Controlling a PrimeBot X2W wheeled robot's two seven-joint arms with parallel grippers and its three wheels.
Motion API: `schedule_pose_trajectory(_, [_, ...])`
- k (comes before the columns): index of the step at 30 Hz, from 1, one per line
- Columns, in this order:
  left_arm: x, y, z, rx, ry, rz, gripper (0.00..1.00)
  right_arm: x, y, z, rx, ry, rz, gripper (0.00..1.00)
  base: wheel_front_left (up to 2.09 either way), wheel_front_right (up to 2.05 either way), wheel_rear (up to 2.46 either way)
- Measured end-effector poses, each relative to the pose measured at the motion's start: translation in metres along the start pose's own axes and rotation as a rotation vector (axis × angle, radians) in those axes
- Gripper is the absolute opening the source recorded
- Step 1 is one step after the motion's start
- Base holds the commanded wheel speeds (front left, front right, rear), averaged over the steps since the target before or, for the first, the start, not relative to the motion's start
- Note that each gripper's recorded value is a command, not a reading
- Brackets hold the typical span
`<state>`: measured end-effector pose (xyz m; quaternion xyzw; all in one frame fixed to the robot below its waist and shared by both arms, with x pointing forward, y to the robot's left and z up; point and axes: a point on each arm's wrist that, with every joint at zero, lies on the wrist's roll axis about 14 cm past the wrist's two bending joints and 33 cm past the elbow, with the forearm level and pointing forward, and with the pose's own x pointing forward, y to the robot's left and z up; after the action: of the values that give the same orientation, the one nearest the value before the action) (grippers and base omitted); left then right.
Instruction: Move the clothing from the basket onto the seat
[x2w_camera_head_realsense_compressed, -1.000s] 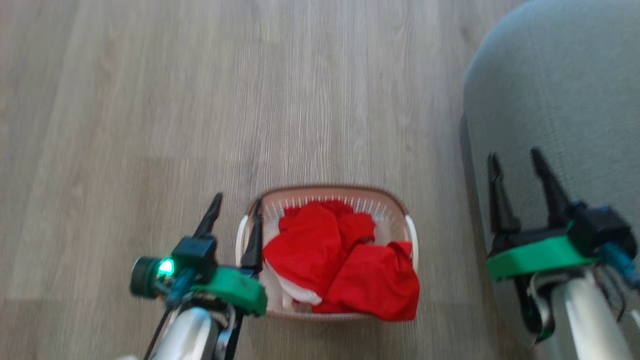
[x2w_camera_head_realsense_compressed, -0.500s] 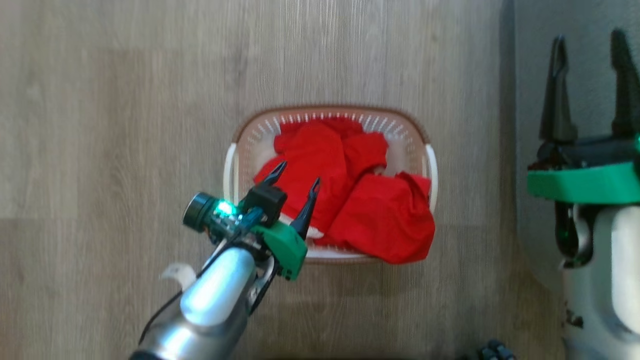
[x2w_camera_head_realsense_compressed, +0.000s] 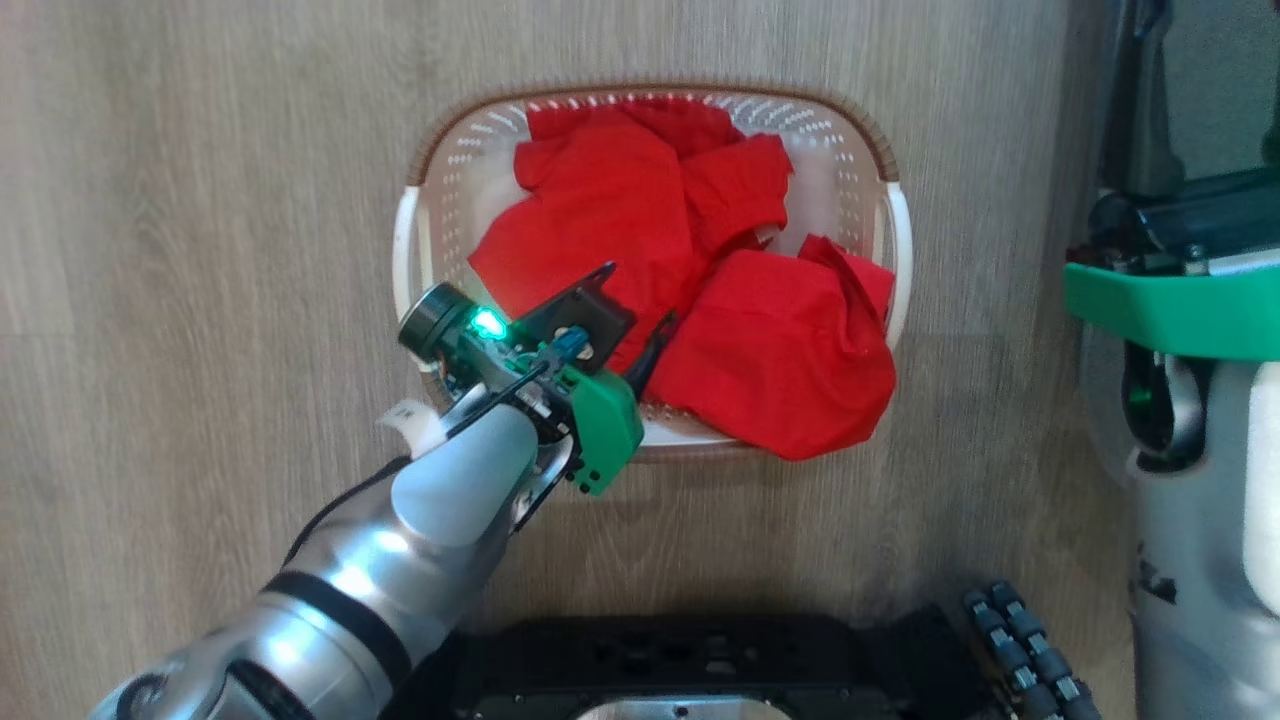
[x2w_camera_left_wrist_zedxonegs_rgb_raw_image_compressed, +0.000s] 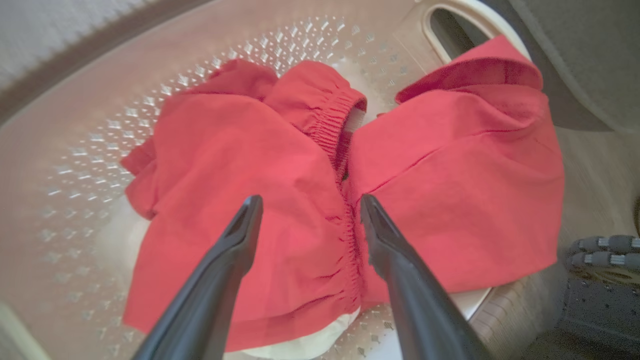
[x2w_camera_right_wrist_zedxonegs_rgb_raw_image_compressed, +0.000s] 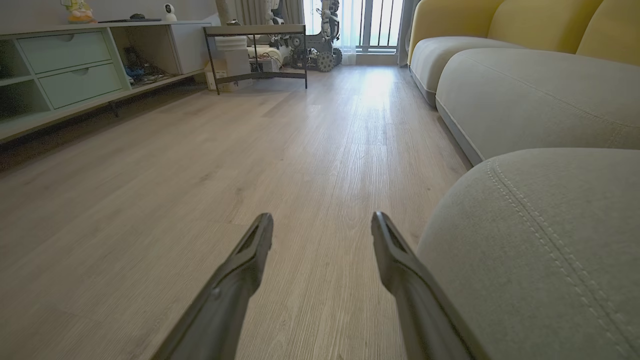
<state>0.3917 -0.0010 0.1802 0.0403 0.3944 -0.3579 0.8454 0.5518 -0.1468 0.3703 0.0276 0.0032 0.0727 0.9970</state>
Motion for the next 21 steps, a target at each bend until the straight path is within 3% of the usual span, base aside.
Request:
schedule_pose_trajectory(6, [0.022,-0.01,-0.013,0.004,0.053,-0.07,1.0,0.005,-0.004,-0.017,-0.006,0.008,-0.001,1.0,0.0,0.0,0.0])
schedule_pose_trajectory(18, [0.043,0.0,-0.039,-0.035,0.16,-0.049,1.0,0.002,-0.009,-0.033,-0.014,0.034,-0.003,1.0,0.0,0.0,0.0])
schedule_pose_trajectory(19, [0.044,0.0,-0.039,-0.037,0.164,-0.05,0.62,0.002,-0.009,-0.033,-0.014,0.032,-0.004,1.0,0.0,0.0,0.0])
schedule_pose_trajectory(21, [0.045,0.001,-0.039,-0.04,0.165,-0.05,0.09,0.003,-0.01,-0.032,-0.015,0.03,-0.005,1.0,0.0,0.0,0.0])
